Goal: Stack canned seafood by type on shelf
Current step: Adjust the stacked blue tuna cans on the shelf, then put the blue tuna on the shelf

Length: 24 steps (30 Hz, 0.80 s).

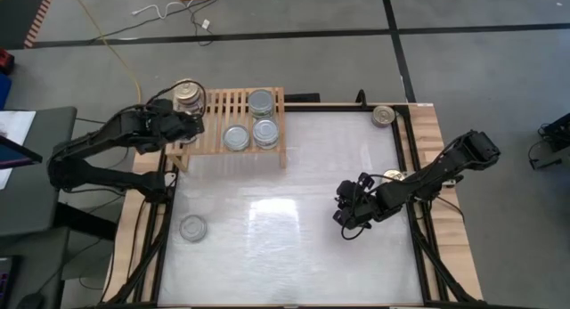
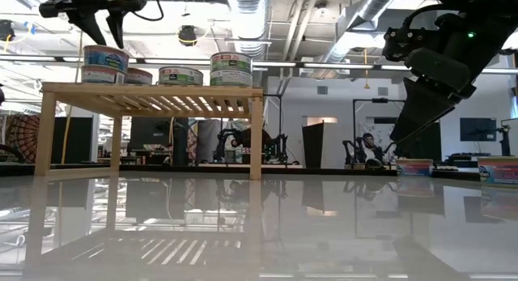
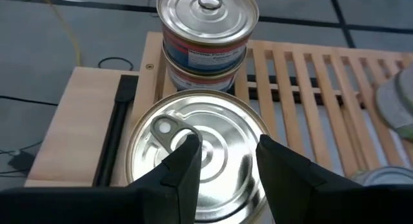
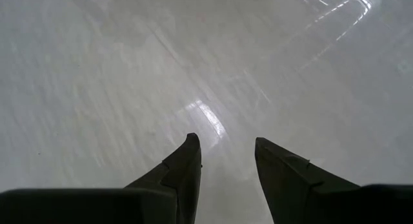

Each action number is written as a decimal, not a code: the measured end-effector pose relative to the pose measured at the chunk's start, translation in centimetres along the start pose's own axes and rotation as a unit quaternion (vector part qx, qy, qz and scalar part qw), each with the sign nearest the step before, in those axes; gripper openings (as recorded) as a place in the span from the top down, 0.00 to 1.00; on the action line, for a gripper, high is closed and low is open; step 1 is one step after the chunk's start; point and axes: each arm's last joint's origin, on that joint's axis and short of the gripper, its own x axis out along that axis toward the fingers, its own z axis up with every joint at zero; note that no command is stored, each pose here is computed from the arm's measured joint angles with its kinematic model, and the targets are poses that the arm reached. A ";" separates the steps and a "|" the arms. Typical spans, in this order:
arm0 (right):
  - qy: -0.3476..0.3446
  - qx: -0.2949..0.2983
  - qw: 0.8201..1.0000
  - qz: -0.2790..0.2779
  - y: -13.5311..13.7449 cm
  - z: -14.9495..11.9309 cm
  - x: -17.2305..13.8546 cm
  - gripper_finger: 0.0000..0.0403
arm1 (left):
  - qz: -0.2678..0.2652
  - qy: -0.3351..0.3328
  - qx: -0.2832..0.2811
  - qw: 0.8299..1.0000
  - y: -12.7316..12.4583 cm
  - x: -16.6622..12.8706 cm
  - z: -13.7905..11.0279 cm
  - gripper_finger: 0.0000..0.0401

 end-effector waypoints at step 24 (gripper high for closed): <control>0.000 0.001 1.000 0.000 0.0 0.0 0.0 0.57 | -0.329 -0.062 0.070 0.940 -4.0 -8.2 -10.9 0.65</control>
